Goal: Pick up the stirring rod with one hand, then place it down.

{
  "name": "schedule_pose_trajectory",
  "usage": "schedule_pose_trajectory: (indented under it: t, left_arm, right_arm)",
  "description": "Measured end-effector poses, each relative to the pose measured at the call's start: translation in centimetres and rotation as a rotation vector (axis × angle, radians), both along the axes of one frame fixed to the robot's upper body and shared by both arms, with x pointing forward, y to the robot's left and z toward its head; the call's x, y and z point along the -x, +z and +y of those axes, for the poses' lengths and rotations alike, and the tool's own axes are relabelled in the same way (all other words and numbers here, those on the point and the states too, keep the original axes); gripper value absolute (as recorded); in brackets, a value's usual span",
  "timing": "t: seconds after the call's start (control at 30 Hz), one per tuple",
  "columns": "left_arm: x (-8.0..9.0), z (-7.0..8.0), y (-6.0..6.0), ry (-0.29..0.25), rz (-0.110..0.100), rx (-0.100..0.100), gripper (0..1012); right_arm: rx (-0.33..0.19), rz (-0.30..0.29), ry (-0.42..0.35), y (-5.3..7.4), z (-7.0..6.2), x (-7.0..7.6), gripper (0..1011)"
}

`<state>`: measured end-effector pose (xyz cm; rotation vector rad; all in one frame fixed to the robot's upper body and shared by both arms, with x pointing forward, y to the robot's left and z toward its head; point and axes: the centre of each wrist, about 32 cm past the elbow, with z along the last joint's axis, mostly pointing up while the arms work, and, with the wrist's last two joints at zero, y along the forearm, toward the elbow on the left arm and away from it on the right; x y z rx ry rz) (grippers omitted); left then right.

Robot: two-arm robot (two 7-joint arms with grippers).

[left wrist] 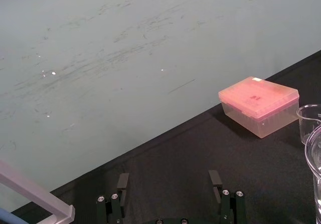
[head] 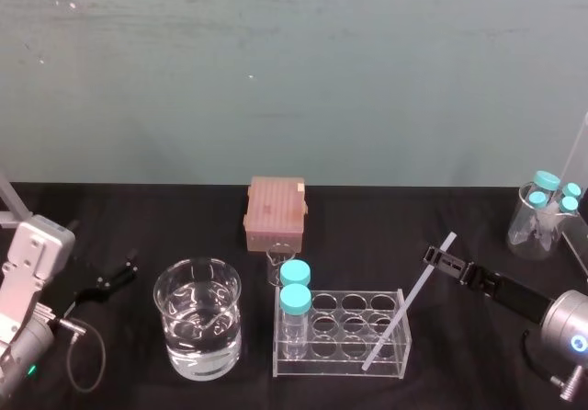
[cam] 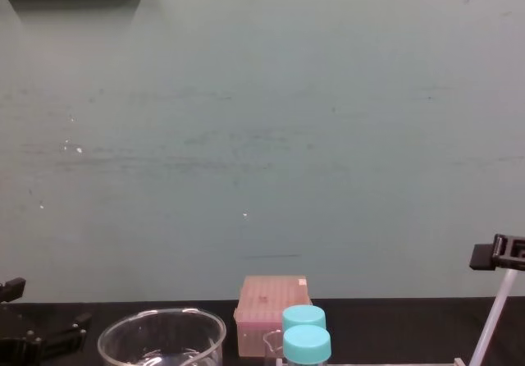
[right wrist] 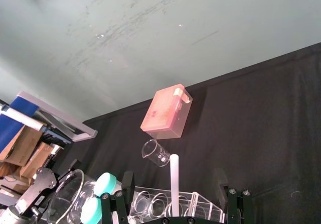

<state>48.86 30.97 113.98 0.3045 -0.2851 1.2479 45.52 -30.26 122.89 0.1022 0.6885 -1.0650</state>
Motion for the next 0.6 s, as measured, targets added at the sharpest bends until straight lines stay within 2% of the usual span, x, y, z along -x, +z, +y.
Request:
schedule_pose_trajectory:
  t: [0.3, 0.6]
  left_arm:
    - [0.00, 0.00, 0.00, 0.000, 0.000, 0.000, 1005]
    - [0.00, 0.00, 0.00, 0.000, 0.000, 0.000, 1005]
  right_arm:
    - [0.003, -0.001, 0.002, -0.19, 0.33, -0.03, 1003]
    - [0.042, -0.042, 0.002, -0.64, 0.71, -0.02, 1003]
